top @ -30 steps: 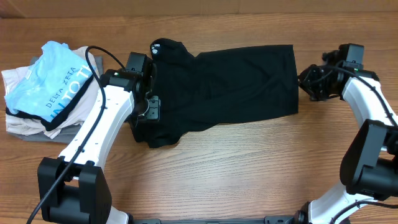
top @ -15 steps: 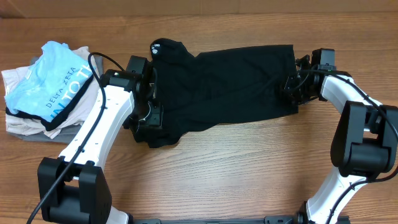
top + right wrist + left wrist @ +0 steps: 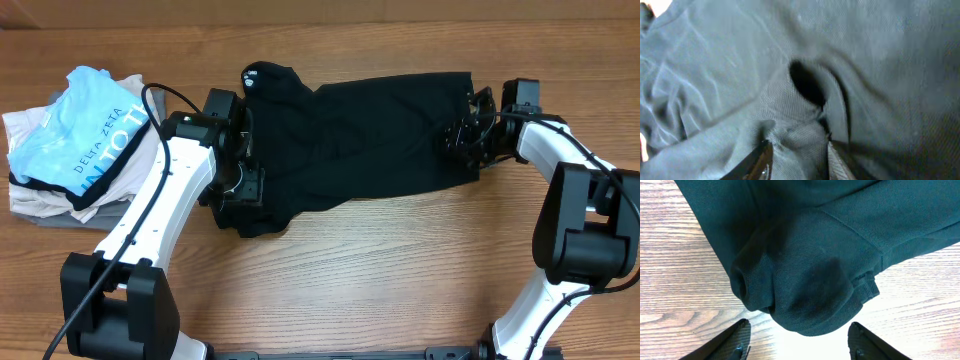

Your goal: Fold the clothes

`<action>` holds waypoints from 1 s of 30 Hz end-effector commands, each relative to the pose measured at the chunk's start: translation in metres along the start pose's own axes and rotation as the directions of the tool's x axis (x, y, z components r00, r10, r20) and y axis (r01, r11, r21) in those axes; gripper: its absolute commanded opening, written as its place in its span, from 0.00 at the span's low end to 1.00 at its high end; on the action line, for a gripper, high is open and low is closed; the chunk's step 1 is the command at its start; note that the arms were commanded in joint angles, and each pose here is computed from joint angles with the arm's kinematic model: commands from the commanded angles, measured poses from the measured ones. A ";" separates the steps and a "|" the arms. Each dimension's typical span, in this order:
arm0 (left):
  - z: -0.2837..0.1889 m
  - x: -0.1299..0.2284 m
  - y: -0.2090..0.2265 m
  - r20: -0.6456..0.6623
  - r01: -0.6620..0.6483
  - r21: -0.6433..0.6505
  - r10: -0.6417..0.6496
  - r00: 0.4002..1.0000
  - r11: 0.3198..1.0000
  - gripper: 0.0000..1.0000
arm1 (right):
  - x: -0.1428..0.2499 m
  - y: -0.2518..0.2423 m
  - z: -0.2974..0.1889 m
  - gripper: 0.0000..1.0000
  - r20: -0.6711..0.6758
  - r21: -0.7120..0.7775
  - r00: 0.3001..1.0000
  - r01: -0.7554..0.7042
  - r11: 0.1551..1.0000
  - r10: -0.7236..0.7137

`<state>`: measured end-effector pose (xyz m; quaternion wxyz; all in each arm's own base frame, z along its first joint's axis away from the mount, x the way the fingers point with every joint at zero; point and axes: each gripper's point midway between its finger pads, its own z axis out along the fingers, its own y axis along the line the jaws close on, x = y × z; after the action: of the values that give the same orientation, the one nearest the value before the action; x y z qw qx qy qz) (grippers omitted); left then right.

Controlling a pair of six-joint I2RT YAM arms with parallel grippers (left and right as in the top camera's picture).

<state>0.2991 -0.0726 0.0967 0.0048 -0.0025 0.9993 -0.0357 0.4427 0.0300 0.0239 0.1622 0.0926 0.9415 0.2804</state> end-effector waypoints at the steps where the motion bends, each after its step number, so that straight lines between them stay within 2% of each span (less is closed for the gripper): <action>1: -0.002 -0.003 -0.002 0.009 -0.017 0.012 0.017 1.000 1.000 0.66 | -0.009 0.006 -0.007 0.22 0.026 -0.024 0.999 0.024 0.999 -0.024; 4: -0.002 -0.004 -0.002 0.009 -0.017 0.012 0.017 1.000 1.000 0.66 | -0.006 0.005 -0.007 0.05 0.013 -0.021 1.000 0.013 1.000 -0.013; 5: -0.002 -0.004 -0.002 0.009 -0.017 0.013 0.016 1.000 1.000 0.66 | -0.006 0.004 -0.009 0.04 0.014 -0.020 1.000 0.005 1.000 -0.005; 10: -0.002 -0.002 -0.001 0.004 -0.016 0.011 0.016 1.000 1.000 0.66 | -0.019 0.001 -0.043 0.04 0.069 -0.011 0.997 -0.028 1.000 0.028; 15: -0.002 -0.003 -0.002 0.006 -0.016 0.012 0.016 1.000 1.000 0.67 | -0.028 -0.006 -0.098 0.04 0.159 0.028 0.976 -0.153 0.988 0.146; 19: -0.002 -0.003 -0.002 0.005 -0.016 0.013 0.016 1.000 1.000 0.67 | 0.001 -0.033 -0.115 0.04 0.117 0.159 0.950 -0.305 0.939 0.289; 23: -0.002 0.002 -0.006 -0.017 -0.015 0.038 0.016 1.000 0.999 0.67 | 0.038 -0.065 -0.126 0.04 0.093 0.368 0.892 -0.444 0.817 0.443; 28: 0.001 0.012 -0.028 -0.048 -0.073 0.155 0.081 0.996 0.985 0.66 | 0.047 -0.065 -0.126 0.04 0.072 0.385 0.882 -0.456 0.803 0.466; 30: 0.008 0.020 -0.034 -0.063 -0.098 0.159 0.110 0.992 0.982 0.66 | 0.048 -0.064 -0.126 0.04 0.068 0.386 0.881 -0.456 0.802 0.468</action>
<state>0.2914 -0.0909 0.0968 -0.0109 0.0183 0.9964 -0.0826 0.3464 -0.0664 0.0726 0.0449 0.3352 0.9304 0.1410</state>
